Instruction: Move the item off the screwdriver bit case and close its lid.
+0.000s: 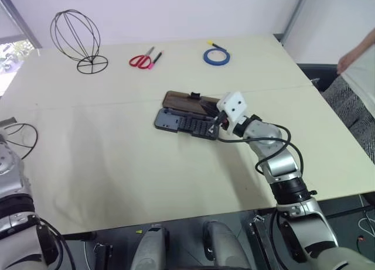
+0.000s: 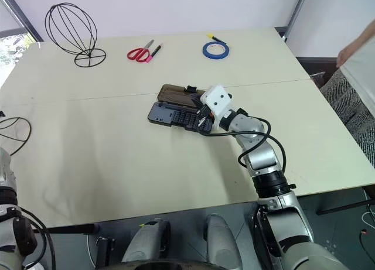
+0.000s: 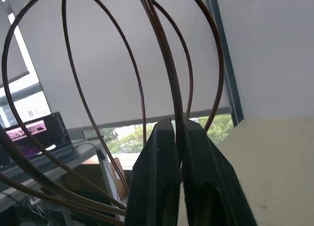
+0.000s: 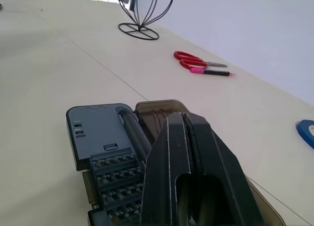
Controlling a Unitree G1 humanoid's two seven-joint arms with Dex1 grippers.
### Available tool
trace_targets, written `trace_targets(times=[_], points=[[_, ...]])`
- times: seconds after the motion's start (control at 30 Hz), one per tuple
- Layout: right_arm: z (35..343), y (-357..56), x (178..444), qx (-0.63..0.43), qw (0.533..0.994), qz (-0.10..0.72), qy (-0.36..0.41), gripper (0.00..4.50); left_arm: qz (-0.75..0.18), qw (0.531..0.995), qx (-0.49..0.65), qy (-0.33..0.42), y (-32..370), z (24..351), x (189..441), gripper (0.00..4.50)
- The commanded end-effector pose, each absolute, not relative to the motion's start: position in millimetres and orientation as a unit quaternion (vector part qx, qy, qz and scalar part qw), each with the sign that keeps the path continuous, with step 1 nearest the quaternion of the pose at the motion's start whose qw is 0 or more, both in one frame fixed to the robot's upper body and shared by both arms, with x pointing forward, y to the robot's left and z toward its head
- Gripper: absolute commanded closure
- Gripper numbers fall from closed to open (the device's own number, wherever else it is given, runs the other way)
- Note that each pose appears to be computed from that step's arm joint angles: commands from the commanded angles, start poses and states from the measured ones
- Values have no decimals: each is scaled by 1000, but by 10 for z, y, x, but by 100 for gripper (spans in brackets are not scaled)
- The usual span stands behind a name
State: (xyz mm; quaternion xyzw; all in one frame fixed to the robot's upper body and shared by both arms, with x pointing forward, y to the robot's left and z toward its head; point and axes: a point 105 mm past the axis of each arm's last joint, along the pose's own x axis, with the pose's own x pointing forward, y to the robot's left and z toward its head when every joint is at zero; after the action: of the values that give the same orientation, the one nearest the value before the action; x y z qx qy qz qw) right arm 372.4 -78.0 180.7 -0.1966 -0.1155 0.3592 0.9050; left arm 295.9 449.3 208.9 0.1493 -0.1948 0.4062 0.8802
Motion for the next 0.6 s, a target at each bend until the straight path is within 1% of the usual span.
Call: trace_targets(times=[0.03,0.07,0.1,0.17,0.2,0.3,0.4,0.5,0.6], points=[[1992,-735,3706,-204,898,361,-150,450,404,879,142,-211,4509,2190,2926,255],[1993,-736,3707,-205,898,361,-150,450,396,883,140,-210,4491,2186,2949,206],[1992,-737,3709,-205,897,361,-150,450,392,885,139,-209,4479,2183,2965,143],[1992,-736,3706,-205,897,360,-150,450,379,890,138,-212,4436,2195,3000,43],[1993,-736,3707,-205,898,360,-150,450,372,893,135,-213,4412,2199,3024,5],[1989,-739,3703,-205,898,360,-151,450,335,907,134,-216,4256,2205,3093,5],[1982,-741,3698,-205,898,359,-151,450,317,915,133,-213,4117,2138,3071,5],[1973,-745,3690,-204,899,357,-151,450,303,924,123,-197,3926,1974,3008,5],[1960,-757,3679,-203,900,354,-150,450,297,931,116,-178,3715,1799,2891,5]])
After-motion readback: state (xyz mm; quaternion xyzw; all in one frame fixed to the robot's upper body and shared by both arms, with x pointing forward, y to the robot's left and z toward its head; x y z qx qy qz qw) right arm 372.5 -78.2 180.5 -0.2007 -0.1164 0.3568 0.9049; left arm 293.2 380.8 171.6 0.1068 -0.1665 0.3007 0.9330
